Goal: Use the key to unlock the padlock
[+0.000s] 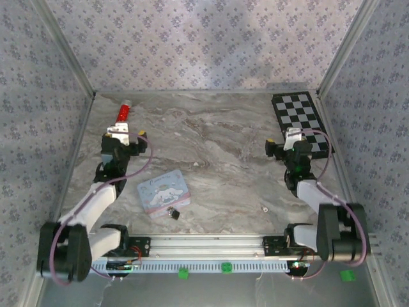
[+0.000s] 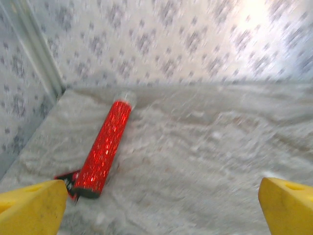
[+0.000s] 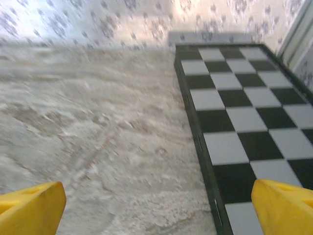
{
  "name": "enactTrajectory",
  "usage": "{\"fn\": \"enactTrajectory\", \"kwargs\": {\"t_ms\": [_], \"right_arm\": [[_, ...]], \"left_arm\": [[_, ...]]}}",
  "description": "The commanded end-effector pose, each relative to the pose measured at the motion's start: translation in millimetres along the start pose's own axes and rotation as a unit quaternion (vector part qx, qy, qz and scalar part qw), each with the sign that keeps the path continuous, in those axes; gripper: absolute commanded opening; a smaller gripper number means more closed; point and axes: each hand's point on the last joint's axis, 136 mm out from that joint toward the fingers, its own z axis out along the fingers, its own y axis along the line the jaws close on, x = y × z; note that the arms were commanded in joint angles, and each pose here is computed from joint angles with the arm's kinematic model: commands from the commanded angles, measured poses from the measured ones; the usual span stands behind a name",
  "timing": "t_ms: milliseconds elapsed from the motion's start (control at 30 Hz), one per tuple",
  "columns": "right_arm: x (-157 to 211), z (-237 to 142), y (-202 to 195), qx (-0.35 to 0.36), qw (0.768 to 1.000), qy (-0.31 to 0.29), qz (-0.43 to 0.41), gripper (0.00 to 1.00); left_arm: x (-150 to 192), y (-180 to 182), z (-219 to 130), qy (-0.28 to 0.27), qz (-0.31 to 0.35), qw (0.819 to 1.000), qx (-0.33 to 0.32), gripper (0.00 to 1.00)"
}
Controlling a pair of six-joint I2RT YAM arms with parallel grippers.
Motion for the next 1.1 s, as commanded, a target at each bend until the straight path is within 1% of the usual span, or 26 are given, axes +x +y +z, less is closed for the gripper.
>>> {"fn": "enactTrajectory", "kwargs": {"t_ms": [0,67,100,133,167,200,233,300,367,400,433,467,500,567,600,633,667,767,867,933,967,1067], "right_arm": [[-20.6,-18.5,12.0,-0.027,0.999,0.006,0.029,0.99],[-37.8,-32.3,13.0,-0.028,0.998,0.006,0.055,0.99],[-43.2,-39.8,7.5,-0.012,0.997,0.016,0.079,0.99],[-47.8,-46.9,-0.6,0.013,0.994,0.030,0.105,0.99],[-54.1,-55.6,-12.7,0.048,0.988,0.043,0.138,0.99],[-54.8,-65.1,-24.9,0.085,0.978,0.060,0.179,0.99],[-51.0,-74.4,-29.8,0.107,0.963,0.084,0.231,0.99],[-49.6,-90.2,-37.4,0.128,0.944,0.115,0.281,0.99],[-47.5,-97.8,-38.5,0.120,0.929,0.135,0.324,0.99],[-46.0,-100.7,-37.2,0.107,0.922,0.145,0.342,0.99],[-45.2,-100.7,-33.7,0.089,0.913,0.150,0.368,0.99],[-44.1,-100.8,-28.9,0.063,0.907,0.158,0.386,0.99],[-41.9,-101.9,-27.4,0.050,0.898,0.167,0.404,0.99],[-31.6,-105.5,-25.3,0.044,0.882,0.198,0.425,0.99],[-28.6,-106.2,-26.0,0.049,0.878,0.210,0.427,0.99],[-26.9,-107.1,-22.8,0.043,0.881,0.224,0.414,0.99],[-22.7,-108.7,-17.4,0.042,0.879,0.241,0.410,0.99],[-11.5,-117.7,-3.5,0.047,0.886,0.281,0.365,0.99],[-2.3,-128.2,8.9,0.066,0.892,0.314,0.319,0.99],[5.6,-134.3,18.8,0.070,0.890,0.339,0.295,0.99],[11.5,-137.8,23.8,0.076,0.888,0.354,0.285,0.99],[34.0,-148.2,38.3,0.087,0.875,0.399,0.260,0.99]], "left_arm": [[-6.8,-12.4,-22.7,0.024,-0.047,0.998,0.036,1.00],[-17.2,-10.0,-39.3,0.023,-0.106,0.994,0.033,1.00],[-19.2,-1.9,-48.3,0.030,-0.145,0.989,0.012,1.00],[-18.8,6.6,-57.3,0.041,-0.179,0.983,-0.013,1.00],[-15.9,20.1,-69.3,0.059,-0.212,0.974,-0.054,1.00],[-15.9,28.1,-81.0,0.069,-0.233,0.967,-0.077,1.00],[-17.3,30.4,-89.0,0.074,-0.237,0.965,-0.082,1.00],[-23.2,29.1,-105.4,0.079,-0.236,0.966,-0.071,1.00],[-26.4,32.2,-121.2,0.083,-0.255,0.961,-0.074,1.00],[-26.0,36.4,-129.4,0.084,-0.278,0.953,-0.086,1.00],[-29.0,34.7,-133.4,0.080,-0.279,0.954,-0.077,1.00],[-34.7,22.1,-133.5,0.073,-0.261,0.962,-0.032,1.00],[-37.4,8.2,-133.9,0.071,-0.251,0.965,0.013,1.00],[-36.3,-15.7,-135.8,0.083,-0.241,0.963,0.082,1.00],[-32.6,-25.5,-135.4,0.101,-0.241,0.959,0.107,1.00],[-28.5,-31.8,-134.7,0.119,-0.240,0.956,0.121,1.00],[-22.9,-37.2,-132.8,0.143,-0.238,0.952,0.129,1.00],[-10.7,-48.3,-125.7,0.205,-0.226,0.941,0.144,1.00],[-5.0,-58.0,-117.0,0.251,-0.220,0.930,0.154,1.00],[-3.8,-67.0,-111.7,0.275,-0.205,0.924,0.168,1.00],[2.1,-70.8,-112.3,0.295,-0.192,0.920,0.172,1.00],[10.8,-76.8,-107.7,0.315,-0.151,0.921,0.172,1.00]]}}
